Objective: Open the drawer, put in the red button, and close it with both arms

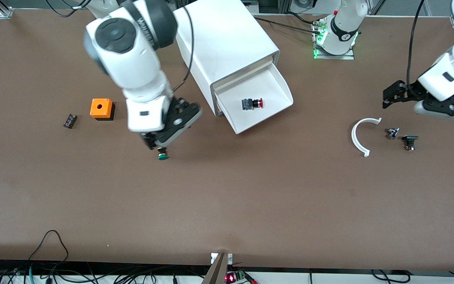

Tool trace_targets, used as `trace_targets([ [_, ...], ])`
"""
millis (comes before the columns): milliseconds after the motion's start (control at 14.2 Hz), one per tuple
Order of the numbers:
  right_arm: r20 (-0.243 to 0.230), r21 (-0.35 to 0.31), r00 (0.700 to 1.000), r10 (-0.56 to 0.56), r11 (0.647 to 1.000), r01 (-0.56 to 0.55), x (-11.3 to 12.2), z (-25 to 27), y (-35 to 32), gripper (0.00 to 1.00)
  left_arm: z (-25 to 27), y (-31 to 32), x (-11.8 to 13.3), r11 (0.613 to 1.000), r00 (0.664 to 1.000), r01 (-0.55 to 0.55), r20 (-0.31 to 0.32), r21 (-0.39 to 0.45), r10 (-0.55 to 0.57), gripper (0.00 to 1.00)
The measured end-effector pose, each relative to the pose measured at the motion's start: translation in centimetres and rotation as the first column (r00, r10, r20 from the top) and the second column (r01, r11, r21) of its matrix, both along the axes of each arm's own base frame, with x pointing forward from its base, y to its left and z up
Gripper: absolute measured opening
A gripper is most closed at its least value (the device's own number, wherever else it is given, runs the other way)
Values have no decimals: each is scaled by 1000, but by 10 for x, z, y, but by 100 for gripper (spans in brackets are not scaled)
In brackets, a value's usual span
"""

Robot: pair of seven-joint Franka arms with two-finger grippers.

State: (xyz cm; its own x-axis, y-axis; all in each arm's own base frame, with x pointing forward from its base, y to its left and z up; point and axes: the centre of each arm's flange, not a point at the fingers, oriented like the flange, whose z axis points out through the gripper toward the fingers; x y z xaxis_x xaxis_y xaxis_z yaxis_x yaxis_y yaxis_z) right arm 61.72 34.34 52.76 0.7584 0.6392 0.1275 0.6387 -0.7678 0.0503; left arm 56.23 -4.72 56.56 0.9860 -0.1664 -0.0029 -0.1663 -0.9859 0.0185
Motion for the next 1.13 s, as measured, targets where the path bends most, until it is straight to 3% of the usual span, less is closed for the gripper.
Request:
trace_targets([
  [141,-53,-32,983,-176,984,175,6,0,-38,100,-16,-23,9,1000,999,-20,28,-10,20,100],
  [282,-79,-56,938,-338,941,334,9,4,-66,100,-44,-56,13,997,996,-75,47,-23,76,100],
  [493,-106,-118,861,-497,866,486,-5,22,-86,100,-93,-105,9,987,986,-150,66,-49,153,100],
  [704,-81,-158,786,-613,786,597,-5,43,-134,100,-147,-141,6,970,969,-225,80,-89,233,100],
  [986,-31,-171,655,-755,650,740,18,49,-237,100,-220,-180,-8,945,948,-299,74,-137,310,100],
  [1127,-27,-166,616,-787,611,774,25,40,-271,100,-249,-206,-22,928,934,-340,56,-151,352,100],
])
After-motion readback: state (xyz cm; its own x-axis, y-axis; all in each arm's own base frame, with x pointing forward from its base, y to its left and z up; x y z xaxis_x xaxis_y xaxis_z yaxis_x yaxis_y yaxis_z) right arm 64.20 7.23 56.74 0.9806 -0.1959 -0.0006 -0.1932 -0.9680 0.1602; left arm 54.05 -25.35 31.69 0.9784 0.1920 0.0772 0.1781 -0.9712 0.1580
